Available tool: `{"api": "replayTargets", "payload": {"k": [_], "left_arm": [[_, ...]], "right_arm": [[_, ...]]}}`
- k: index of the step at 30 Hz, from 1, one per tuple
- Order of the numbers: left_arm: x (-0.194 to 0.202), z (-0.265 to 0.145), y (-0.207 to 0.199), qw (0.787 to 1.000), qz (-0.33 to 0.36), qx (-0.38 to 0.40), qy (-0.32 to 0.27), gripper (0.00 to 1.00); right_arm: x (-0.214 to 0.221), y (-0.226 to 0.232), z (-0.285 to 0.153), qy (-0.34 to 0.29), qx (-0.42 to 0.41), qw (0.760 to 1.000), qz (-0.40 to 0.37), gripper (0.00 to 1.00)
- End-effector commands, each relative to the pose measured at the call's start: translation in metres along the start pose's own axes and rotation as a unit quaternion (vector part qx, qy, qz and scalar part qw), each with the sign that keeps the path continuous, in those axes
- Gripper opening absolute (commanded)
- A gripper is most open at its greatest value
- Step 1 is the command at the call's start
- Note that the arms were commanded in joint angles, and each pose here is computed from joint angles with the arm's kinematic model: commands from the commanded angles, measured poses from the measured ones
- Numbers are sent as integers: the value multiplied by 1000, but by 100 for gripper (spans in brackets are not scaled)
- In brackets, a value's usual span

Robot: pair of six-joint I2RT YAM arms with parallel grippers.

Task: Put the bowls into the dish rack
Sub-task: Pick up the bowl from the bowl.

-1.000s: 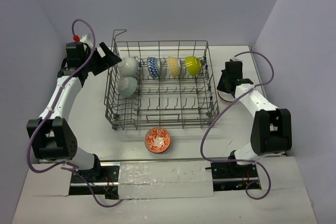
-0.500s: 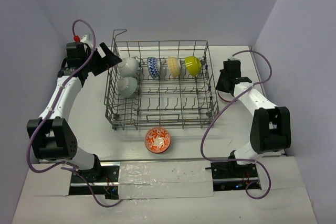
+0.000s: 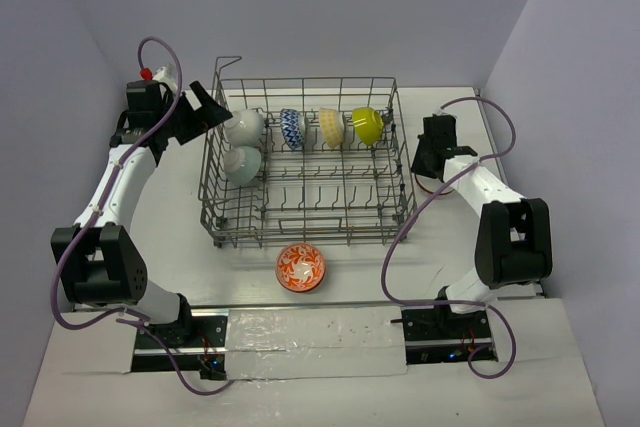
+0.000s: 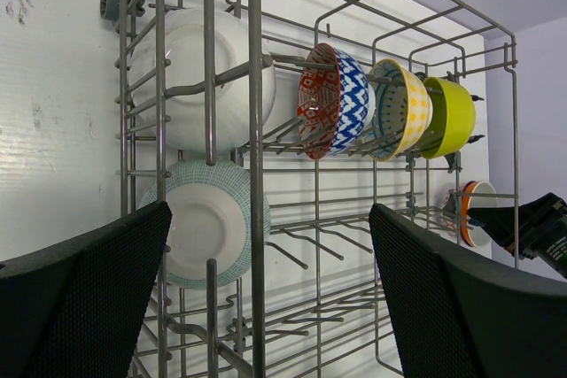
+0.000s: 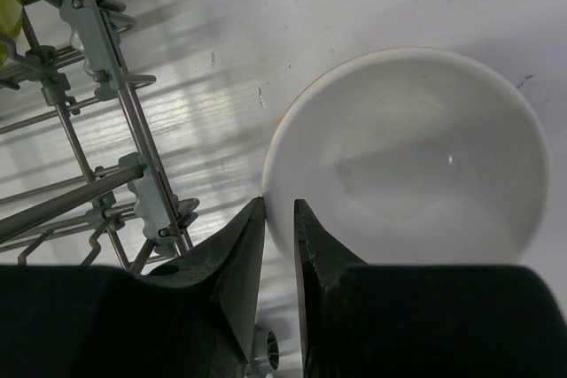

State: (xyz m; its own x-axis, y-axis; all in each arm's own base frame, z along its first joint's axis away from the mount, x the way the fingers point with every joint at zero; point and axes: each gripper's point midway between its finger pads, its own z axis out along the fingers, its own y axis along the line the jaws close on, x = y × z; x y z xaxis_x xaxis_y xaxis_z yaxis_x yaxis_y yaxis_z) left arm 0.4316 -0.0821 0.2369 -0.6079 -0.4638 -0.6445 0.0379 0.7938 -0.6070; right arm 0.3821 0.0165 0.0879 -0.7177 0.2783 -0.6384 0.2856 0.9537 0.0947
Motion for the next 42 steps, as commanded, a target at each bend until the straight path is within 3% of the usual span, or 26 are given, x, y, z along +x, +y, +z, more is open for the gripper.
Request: {"api": "replayTargets", "payload": {"k": [1, 27, 42], "left_arm": [[-16, -2, -14, 999, 17, 18, -20, 99], [-16, -3, -16, 999, 18, 19, -20, 99], [-15, -2, -17, 999, 18, 19, -18, 99]], "right_arm": [[-17, 4, -3, -19, 7, 1000, -8, 27], [-7, 8, 4, 0, 14, 1000, -27, 26], [-10, 8, 1, -6, 16, 999, -29, 8]]}}
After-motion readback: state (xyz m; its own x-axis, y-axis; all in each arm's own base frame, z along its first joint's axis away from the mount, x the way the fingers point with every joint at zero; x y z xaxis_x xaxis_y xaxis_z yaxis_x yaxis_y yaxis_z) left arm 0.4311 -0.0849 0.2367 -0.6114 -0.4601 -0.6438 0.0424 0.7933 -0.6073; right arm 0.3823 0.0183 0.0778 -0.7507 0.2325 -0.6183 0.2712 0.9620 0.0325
